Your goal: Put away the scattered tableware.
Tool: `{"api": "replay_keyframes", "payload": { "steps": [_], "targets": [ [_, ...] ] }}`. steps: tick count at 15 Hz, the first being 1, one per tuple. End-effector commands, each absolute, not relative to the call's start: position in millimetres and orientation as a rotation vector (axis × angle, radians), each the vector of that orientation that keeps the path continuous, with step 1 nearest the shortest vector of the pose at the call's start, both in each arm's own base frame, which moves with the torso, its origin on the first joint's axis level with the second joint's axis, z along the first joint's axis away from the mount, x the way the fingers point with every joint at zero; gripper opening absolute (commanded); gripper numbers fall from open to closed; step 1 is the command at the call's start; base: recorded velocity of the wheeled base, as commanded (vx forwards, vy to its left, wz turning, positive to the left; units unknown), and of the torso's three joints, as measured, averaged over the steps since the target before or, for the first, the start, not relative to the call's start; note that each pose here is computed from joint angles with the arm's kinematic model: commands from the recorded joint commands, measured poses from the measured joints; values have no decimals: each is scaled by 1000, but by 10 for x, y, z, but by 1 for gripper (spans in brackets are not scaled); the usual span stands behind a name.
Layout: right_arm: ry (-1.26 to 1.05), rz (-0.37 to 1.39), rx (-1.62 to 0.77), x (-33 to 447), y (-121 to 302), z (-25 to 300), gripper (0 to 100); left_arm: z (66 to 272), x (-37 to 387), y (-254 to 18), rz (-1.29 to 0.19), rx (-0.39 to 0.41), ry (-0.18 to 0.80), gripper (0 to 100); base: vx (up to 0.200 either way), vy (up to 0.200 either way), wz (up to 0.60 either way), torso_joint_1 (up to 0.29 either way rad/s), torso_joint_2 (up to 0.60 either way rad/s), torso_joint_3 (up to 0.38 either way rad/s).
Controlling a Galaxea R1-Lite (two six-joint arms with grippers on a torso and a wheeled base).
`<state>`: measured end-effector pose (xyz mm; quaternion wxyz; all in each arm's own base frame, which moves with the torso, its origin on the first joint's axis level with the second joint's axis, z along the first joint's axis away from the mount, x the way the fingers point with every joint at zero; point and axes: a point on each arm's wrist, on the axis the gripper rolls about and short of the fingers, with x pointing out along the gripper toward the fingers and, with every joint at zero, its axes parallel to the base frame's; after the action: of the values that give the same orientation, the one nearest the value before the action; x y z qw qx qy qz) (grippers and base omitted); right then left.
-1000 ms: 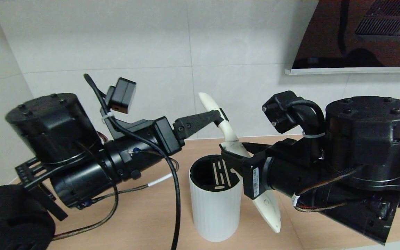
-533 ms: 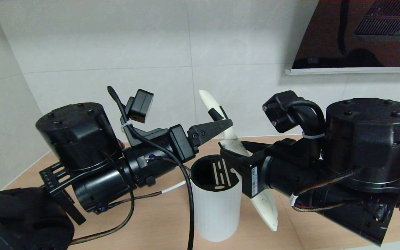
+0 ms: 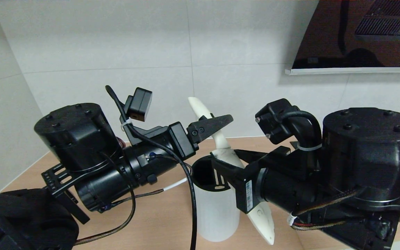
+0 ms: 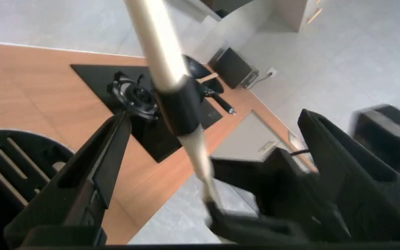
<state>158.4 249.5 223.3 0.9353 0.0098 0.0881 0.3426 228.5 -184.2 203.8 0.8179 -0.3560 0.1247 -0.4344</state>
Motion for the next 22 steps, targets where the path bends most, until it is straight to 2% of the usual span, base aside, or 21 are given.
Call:
{"api": "replay_keyframes", "payload": {
  "steps": [1,13,14,22],
  "targets": [
    [180,715,17,1540,2504,2228,0,2033,2290,-1847,-926,-758,267,100,0,0,0,0,0,0],
    [201,743,-3,1452,2530,2150,0,2047,2279,-1839,-928,-758,261,100,0,0,0,0,0,0],
    [201,745,-3,1448,2532,2150,0,2038,2284,-1843,-928,-757,265,0,0,0,0,0,0,0],
    [187,749,9,1417,2493,2203,0,2034,2283,-1842,-929,-757,259,0,0,0,0,0,0,0]
  ]
}}
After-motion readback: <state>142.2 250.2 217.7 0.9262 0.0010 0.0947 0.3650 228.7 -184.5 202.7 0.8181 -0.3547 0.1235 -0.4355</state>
